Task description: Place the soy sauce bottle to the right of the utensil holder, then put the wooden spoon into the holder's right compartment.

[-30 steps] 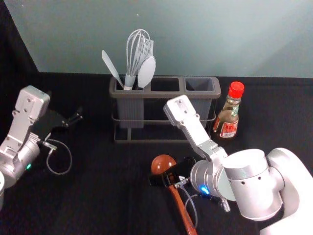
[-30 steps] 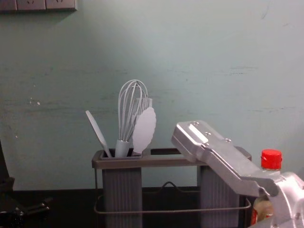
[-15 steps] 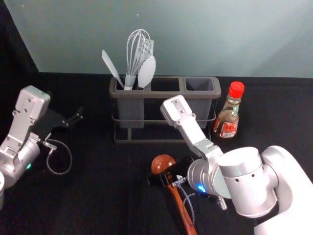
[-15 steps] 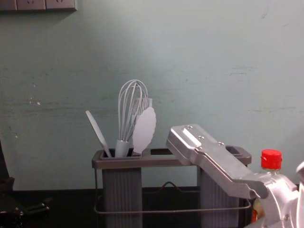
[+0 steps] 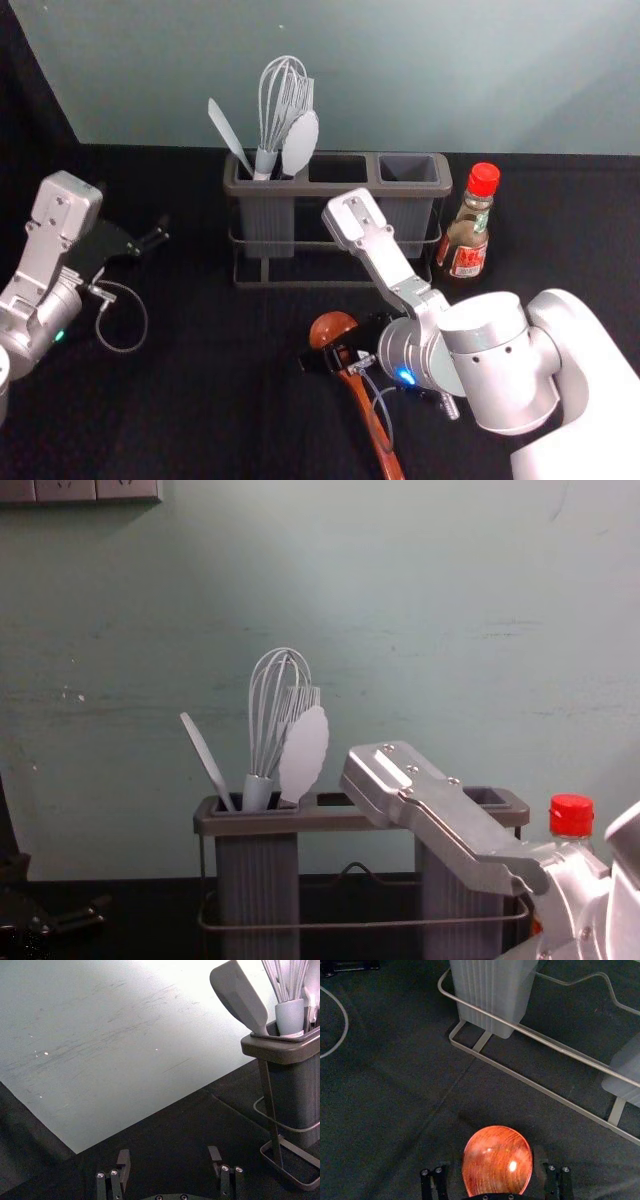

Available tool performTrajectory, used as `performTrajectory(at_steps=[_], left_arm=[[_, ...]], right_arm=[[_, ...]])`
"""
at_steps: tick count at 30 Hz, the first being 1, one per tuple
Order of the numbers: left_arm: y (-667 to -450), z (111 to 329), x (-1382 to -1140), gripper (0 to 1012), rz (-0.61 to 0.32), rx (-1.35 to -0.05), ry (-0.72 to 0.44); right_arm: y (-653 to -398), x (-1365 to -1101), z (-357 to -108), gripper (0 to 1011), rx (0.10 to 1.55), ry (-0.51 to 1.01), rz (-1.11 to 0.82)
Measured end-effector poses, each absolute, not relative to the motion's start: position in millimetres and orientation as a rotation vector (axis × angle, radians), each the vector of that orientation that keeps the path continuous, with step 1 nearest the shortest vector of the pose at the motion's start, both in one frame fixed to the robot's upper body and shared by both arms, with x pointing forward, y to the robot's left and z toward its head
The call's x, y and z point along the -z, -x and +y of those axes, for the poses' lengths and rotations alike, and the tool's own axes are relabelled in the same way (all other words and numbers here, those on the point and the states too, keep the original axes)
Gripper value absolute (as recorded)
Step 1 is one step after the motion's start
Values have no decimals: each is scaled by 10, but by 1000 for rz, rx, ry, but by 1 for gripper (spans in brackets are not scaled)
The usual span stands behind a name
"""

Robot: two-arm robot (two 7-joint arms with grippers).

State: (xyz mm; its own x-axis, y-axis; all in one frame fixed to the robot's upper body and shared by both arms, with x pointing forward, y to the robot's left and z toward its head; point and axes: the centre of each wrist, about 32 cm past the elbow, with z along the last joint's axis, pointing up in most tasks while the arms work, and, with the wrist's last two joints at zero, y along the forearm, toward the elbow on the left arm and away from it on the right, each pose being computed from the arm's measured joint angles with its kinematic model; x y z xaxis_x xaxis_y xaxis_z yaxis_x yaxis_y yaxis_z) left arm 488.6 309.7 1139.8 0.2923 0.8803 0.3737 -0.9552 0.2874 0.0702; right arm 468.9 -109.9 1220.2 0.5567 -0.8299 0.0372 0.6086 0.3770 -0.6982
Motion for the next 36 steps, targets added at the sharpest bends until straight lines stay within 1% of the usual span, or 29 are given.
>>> performTrajectory(at_steps=[22, 23, 24, 25, 27, 28, 30, 36], left_arm=[[-4886, 3097, -11398, 1011, -285, -1248, -304], [-4886, 3096, -11397, 1011, -285, -1248, -305], [-4886, 3097, -11398, 1011, -285, -1248, -304], [-4886, 3097, -11398, 1011, -285, -1248, -304], [-4886, 3096, -11398, 1011, -285, -1248, -304], [-4886, 3097, -11398, 1011, -285, -1248, -304], [-4886, 3097, -11398, 1011, -285, -1248, -304], [-4886, 3097, -11398, 1011, -285, -1248, -304]], right_arm=[[-4732, -12167, -1108, 1000, 945, 747, 343], [-4733, -12167, -1109, 991, 945, 746, 343], [-4734, -12166, -1109, 956, 944, 746, 343], [-4735, -12165, -1106, 956, 943, 746, 342], [-4739, -12165, -1105, 909, 944, 747, 341], [-4740, -12166, -1106, 870, 945, 747, 341], [-4743, -12167, -1109, 844, 944, 747, 343], [-4734, -12164, -1120, 842, 945, 744, 346]])
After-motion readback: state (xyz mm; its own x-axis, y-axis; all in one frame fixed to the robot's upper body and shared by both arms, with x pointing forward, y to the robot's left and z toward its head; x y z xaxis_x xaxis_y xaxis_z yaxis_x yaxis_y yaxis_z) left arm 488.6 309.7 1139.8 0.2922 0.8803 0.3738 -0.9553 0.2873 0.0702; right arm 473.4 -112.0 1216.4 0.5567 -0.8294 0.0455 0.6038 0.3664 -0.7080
